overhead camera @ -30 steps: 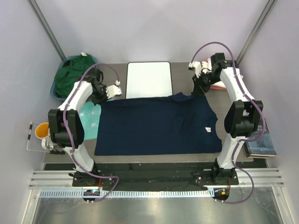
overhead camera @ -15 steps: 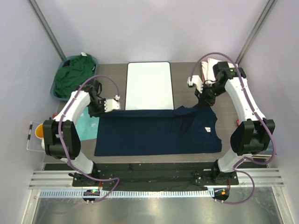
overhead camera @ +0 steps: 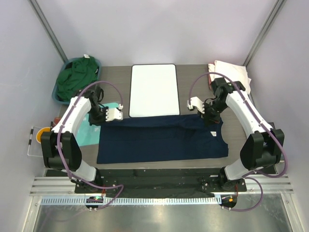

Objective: Fold and stack the t-shirts
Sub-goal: Fold the other side of the tshirt into a rectangle

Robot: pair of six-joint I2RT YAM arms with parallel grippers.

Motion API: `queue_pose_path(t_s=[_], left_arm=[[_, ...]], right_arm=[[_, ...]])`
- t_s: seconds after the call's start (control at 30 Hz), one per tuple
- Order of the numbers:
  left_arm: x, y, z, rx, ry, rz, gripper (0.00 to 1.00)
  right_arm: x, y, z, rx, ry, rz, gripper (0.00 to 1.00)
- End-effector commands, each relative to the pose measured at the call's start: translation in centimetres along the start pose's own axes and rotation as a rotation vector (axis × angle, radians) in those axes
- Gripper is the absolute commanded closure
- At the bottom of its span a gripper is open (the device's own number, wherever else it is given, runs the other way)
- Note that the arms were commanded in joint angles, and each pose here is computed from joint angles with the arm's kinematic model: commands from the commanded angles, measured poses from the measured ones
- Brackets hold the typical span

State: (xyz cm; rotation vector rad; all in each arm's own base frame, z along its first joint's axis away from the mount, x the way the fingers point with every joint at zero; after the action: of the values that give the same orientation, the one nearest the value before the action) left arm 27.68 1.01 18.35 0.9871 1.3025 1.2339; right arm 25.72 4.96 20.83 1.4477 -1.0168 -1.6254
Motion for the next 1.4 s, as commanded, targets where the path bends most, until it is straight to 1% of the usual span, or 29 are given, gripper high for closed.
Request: queue_pose_path(t_s=[0.0, 0.2, 0.43, 0.73, 1.27, 1.3, 1.33, 1.37], left_arm=[[0.3, 1.0, -2.2, 0.052, -0.045, 0.001, 1.0], [1.1, 0.4, -4.0, 0.088, -0.093, 0.03, 1.0], [1.5, -0.3, -4.5, 0.095, -0.101, 0.049, 1.0], [1.8, -0.9, -5.1, 0.108, -0.124, 0.062, 1.0], [1.6, -1.8, -7.3, 0.176, -0.114, 0.031, 1.0], [1.5, -1.8, -7.4, 0.184, -0.114, 0.028, 0.99], [1.5, -1.6, -7.7, 0.198, -0.113, 0.025, 0.87], [1.5, -1.6, -7.8, 0.207, -0.115, 0.028, 0.75]], right_arm=[[0.7, 1.8, 3.3, -0.081, 0.019, 0.078, 0.99], [0.9, 1.9, 3.9, -0.074, 0.038, 0.114, 0.99], [1.6, -0.1, 5.7, -0.156, 0.08, 0.168, 0.99], [2.0, -2.5, 6.9, -0.2, 0.126, 0.23, 0.99], [3.0, -4.0, 7.5, -0.23, 0.142, 0.285, 0.99], [3.1, -4.2, 7.5, -0.229, 0.144, 0.286, 0.99], [3.2, -4.3, 7.6, -0.228, 0.148, 0.291, 0.91], [3.2, -4.3, 7.6, -0.227, 0.156, 0.296, 0.81]])
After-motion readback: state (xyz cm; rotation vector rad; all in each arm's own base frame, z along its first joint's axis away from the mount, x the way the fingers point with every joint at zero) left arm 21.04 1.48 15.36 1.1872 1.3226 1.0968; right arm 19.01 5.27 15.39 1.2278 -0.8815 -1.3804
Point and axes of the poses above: each gripper's point midway between its finger pads, its own y axis back along the fingers, its own z axis along the line the jaws close on, x = y × z, the point moved 7 cm from there along y, back along the fingers, and after that the axes turned 3 degrees about y, right-handed, at the moved point
